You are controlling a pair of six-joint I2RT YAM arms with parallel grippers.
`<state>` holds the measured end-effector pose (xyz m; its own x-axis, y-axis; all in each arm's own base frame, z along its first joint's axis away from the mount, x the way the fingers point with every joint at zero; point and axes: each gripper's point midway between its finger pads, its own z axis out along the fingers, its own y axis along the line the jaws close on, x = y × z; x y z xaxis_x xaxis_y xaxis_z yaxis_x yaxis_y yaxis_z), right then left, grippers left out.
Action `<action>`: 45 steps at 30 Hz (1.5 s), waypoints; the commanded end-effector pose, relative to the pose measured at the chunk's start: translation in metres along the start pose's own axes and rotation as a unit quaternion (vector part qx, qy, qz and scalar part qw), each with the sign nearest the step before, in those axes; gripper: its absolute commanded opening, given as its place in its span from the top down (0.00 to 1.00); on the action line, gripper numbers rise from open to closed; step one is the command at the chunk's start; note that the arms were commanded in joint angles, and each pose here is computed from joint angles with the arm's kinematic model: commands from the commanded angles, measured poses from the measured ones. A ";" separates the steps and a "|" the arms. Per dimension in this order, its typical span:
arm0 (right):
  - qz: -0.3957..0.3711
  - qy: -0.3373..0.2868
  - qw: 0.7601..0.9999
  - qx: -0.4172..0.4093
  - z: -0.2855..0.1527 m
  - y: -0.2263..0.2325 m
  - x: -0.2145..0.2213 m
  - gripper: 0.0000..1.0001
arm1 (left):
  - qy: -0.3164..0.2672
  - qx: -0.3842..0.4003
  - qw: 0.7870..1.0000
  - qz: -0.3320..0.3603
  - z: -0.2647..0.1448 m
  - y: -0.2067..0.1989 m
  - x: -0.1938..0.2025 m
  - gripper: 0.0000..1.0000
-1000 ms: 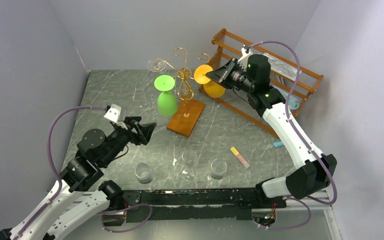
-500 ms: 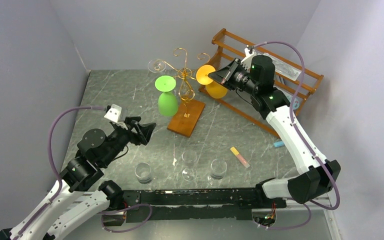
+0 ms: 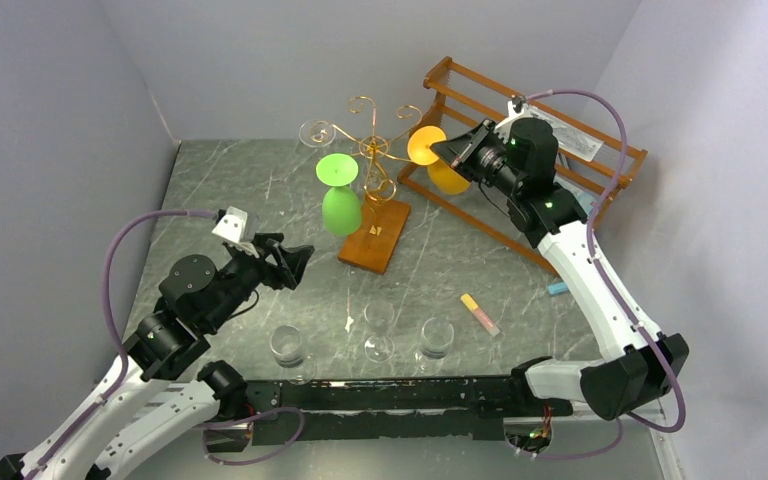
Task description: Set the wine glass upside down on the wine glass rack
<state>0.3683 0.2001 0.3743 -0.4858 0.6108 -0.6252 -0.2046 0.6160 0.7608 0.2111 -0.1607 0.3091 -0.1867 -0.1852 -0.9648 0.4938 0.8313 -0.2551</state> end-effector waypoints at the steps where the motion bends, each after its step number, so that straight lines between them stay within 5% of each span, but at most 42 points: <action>1: 0.000 -0.041 0.999 0.013 0.006 -0.006 -0.018 1.00 | -0.006 0.001 1.000 -0.001 0.001 -0.002 -0.005 0.28; 7: 0.005 -0.043 0.999 0.021 0.011 -0.011 -0.018 0.85 | -0.004 -0.001 1.000 -0.001 0.001 -0.001 -0.005 0.28; 16: 0.001 -0.039 0.998 0.050 0.013 -0.023 -0.017 0.78 | -0.005 0.009 1.000 -0.013 0.001 -0.005 -0.004 0.28; 26: -0.010 -0.058 0.997 0.057 -0.005 -0.019 -0.025 0.53 | -0.004 0.009 1.000 -0.019 -0.001 -0.006 -0.008 0.28; 34: -0.040 -0.082 0.994 0.062 -0.038 -0.015 -0.032 0.47 | -0.007 0.015 1.000 -0.026 -0.004 -0.010 -0.013 0.27; 45: -0.071 -0.007 0.997 0.036 -0.053 -0.013 0.001 0.43 | -0.009 0.019 0.999 -0.031 -0.006 -0.012 -0.019 0.27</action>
<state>0.3383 0.1588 0.3910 -0.3616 0.5916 -0.7206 -0.1744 0.7164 0.6756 0.2083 -0.1636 0.3201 -0.2040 -0.2330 -0.9508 0.4969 0.8122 -0.3057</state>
